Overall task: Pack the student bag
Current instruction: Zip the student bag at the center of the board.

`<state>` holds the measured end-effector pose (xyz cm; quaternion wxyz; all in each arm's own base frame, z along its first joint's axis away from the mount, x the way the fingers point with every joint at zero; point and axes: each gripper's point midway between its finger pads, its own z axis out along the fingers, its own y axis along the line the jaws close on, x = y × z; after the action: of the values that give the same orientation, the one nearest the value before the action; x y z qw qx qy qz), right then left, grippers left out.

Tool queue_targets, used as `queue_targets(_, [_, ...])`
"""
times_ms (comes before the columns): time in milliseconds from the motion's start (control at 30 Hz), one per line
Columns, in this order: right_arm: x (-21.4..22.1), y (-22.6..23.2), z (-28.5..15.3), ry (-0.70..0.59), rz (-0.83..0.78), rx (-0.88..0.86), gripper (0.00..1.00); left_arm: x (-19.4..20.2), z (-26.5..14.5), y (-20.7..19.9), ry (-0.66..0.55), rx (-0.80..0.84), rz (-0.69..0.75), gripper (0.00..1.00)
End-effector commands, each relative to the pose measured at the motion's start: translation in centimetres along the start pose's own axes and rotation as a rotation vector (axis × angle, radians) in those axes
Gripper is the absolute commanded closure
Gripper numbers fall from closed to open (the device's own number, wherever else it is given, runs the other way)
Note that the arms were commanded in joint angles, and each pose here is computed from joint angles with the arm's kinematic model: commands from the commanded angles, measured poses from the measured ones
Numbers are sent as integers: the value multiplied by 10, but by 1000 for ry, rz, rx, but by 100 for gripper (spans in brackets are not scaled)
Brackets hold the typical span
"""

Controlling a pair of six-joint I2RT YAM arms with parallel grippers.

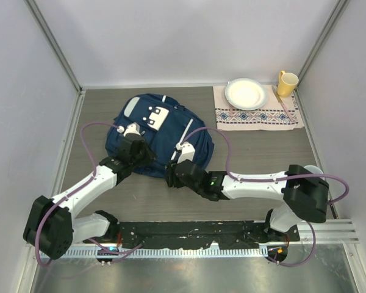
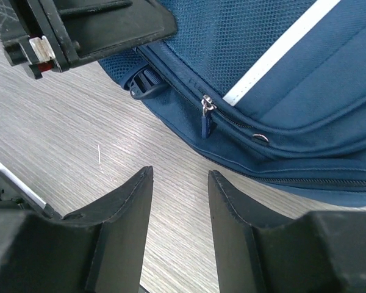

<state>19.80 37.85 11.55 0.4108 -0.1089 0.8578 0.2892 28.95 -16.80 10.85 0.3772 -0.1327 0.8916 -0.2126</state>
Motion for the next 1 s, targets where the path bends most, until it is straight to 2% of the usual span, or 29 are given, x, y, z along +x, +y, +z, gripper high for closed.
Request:
queue_targets(0, [-23, 17, 11, -87, -3, 8, 54, -16, -8, -31, -22, 108, -21, 93])
queue_targets(267, [-22, 15, 37, -84, -14, 100, 61, -15, -7, -31, -17, 107, -18, 94])
queue_targets(600, [-13, -8, 48, -66, -49, 260, 61, -17, -7, -31, -23, 106, -13, 95])
queue_targets(967, [-6, -8, 58, -72, -68, 252, 63, -17, -6, -32, -23, 108, -13, 96])
